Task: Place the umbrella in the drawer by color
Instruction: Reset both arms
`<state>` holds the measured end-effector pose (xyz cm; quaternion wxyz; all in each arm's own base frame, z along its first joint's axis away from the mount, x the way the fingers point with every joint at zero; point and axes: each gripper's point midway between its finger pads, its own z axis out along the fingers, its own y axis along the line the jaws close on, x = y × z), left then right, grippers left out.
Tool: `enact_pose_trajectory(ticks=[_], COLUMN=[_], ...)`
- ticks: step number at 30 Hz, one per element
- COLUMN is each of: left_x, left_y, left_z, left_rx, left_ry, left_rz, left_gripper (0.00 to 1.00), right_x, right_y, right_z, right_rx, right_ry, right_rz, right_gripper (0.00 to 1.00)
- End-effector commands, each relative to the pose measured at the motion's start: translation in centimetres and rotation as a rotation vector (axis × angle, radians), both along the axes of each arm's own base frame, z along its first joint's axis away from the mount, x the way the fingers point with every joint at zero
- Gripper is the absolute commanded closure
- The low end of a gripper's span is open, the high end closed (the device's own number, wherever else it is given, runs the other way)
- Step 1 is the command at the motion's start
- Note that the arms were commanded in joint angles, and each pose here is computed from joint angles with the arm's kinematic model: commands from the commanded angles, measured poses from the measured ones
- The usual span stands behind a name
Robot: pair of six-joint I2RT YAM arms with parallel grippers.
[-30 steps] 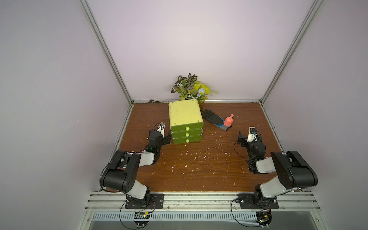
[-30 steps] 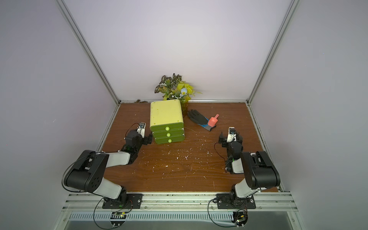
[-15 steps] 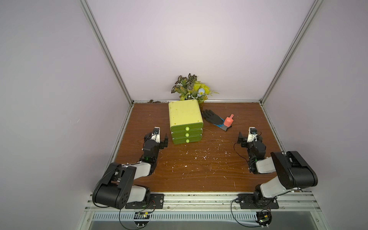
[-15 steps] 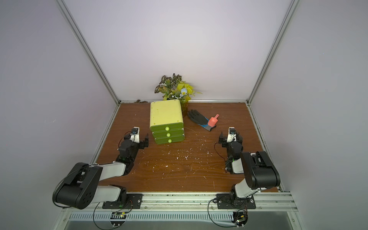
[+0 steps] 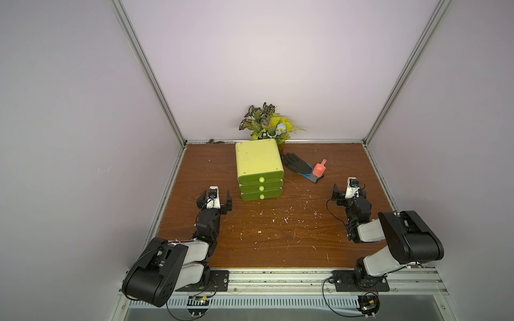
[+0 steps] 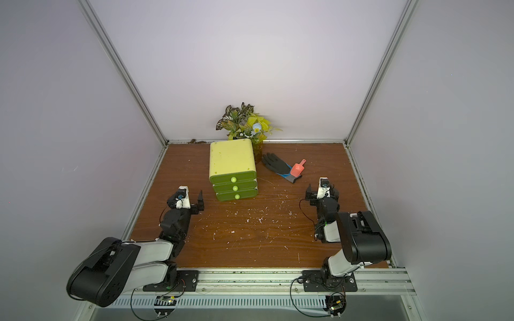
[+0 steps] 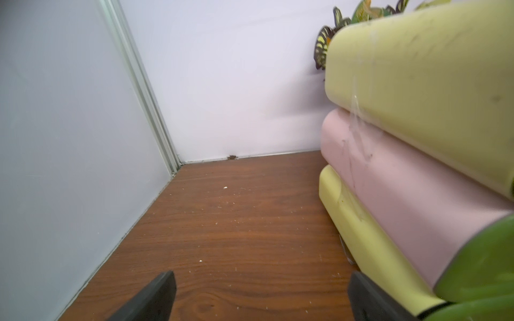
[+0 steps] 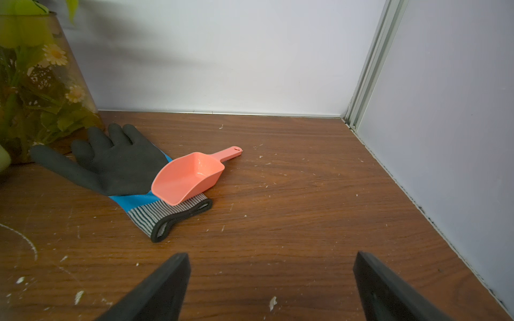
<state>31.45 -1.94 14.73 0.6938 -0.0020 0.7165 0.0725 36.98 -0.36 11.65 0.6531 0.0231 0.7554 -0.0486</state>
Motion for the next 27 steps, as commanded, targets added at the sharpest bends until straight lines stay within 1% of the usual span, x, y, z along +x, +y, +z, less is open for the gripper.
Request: enact_pose_trajectory(ticks=[1, 2, 3, 4, 5, 6, 8, 10, 12, 14, 15, 17, 27], left_x=[-1.5, -1.8, -1.9, -1.7, -1.7, -1.4, -0.2, 0.6, 1.5, 3.7, 4.9, 5.2, 5.0], left_y=[1.7, 2.0, 2.3, 2.4, 2.0, 1.2, 1.4, 2.3, 3.4, 4.1, 4.0, 4.3, 4.3], left_z=[1.9, 2.1, 2.5, 2.7, 2.7, 2.0, 0.6, 0.5, 0.2, -1.5, -1.8, -2.1, -1.9], left_rx=[0.065, 0.123, 0.127, 0.118, 0.064, 0.076, 0.070, 0.034, 0.000, -0.003, -0.025, -0.038, -0.039], left_ry=[-0.099, -0.111, -0.134, -0.154, -0.174, -0.155, -0.120, -0.119, -0.094, 0.013, 0.044, 0.068, 0.053], left_rz=[0.077, 0.093, 0.115, 0.124, 0.094, 0.035, 0.033, 0.055, 0.095, 0.152, 0.112, 0.098, 0.095], left_gripper=[0.00, 0.00, 0.00, 0.00, 0.00, 0.01, 0.00, 0.00, 0.00, 0.00, 0.00, 0.00, 0.00], right_x=[0.1, 0.1, 0.1, 0.1, 0.1, 0.1, 0.1, 0.1, 0.1, 0.1, 0.1, 0.1, 0.1], right_y=[0.3, 0.3, 0.3, 0.3, 0.3, 0.3, 0.3, 0.4, 0.3, 0.3, 0.3, 0.3, 0.3], right_z=[1.0, 1.0, 1.0, 1.0, 1.0, 0.9, 1.0, 1.0, 1.0, 1.0, 1.0, 1.0, 1.0], right_rx=[0.007, 0.007, 0.007, 0.007, 0.007, 0.007, 0.007, 0.007, 0.007, 0.007, 0.006, 0.007, 0.007], right_ry=[-0.038, -0.038, -0.039, -0.038, -0.038, -0.036, -0.037, -0.039, -0.039, -0.037, -0.037, -0.038, -0.038], right_rz=[0.012, 0.010, 0.012, 0.012, 0.012, 0.012, 0.011, 0.012, 0.011, 0.011, 0.011, 0.012, 0.012], right_gripper=[0.00, 0.00, 0.01, 0.01, 0.00, 0.00, 0.00, 0.01, 0.00, 0.00, 0.01, 0.00, 0.00])
